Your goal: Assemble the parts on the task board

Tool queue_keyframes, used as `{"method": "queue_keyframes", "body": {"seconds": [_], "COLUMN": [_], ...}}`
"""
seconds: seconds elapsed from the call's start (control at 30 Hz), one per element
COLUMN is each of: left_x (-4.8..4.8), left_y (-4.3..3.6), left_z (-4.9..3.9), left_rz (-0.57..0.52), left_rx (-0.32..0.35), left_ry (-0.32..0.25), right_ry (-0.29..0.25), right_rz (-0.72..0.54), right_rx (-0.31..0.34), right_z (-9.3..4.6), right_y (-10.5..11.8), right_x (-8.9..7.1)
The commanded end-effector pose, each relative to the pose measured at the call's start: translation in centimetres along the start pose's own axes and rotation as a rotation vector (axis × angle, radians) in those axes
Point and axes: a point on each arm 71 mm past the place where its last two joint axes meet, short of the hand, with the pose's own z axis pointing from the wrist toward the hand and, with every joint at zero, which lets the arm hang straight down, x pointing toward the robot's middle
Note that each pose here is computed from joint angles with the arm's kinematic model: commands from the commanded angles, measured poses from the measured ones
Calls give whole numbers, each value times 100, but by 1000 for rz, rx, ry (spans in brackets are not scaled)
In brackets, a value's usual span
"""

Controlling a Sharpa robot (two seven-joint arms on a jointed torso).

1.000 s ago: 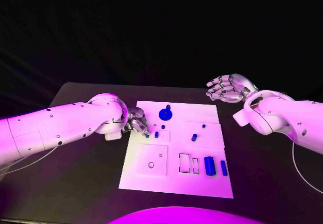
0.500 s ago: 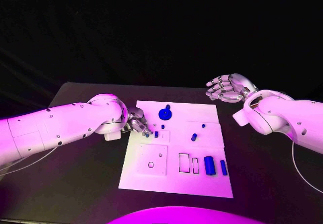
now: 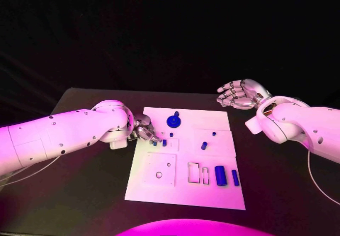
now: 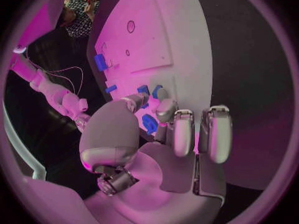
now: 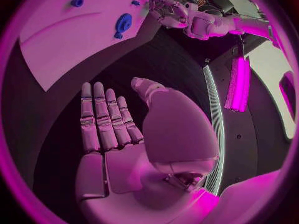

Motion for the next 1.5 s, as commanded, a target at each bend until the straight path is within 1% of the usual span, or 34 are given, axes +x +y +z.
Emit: {"method": "queue_keyframes", "body": {"seconds": [0.03,0.27,0.47,0.57,0.63,0.67,0.73,0.83,0.93,1.0,1.07,1.2,1.33,1.47,1.5], "left_x": [-8,-42,-124,-170,-217,-228,-267,-312,-330,-332,-324,-294,-256,-205,-196], "left_y": [40,56,31,11,-7,-12,-29,-70,-137,-188,-241,-339,-435,-505,-512], "left_z": [3,-11,-39,-58,-74,-77,-91,-115,-137,-147,-152,-150,-129,-80,-72], "left_rz": [-4,-48,-110,-165,-228,-244,-285,-302,-274,-236,-182,-55,103,244,262], "left_rx": [-10,1,35,70,114,126,170,242,329,380,426,494,543,562,563], "left_ry": [-9,-23,-66,-96,-135,-146,-186,-243,-282,-304,-329,-378,-423,-433,-432], "right_ry": [13,12,10,8,6,6,4,2,0,0,0,0,0,1,1], "right_rz": [1,1,0,0,-1,-1,-1,-1,0,0,0,0,0,0,0], "right_rx": [-8,-8,-8,-8,-8,-8,-8,-8,-8,-9,-9,-10,-10,-10,-10], "right_z": [-4,-3,2,4,5,6,7,8,10,12,13,14,15,16,16], "right_y": [7,4,5,3,1,1,-1,-6,-9,-9,-8,-7,-6,-4,-4], "right_x": [13,9,10,7,4,3,-1,-8,-13,-13,-12,-11,-9,-7,-7]}}
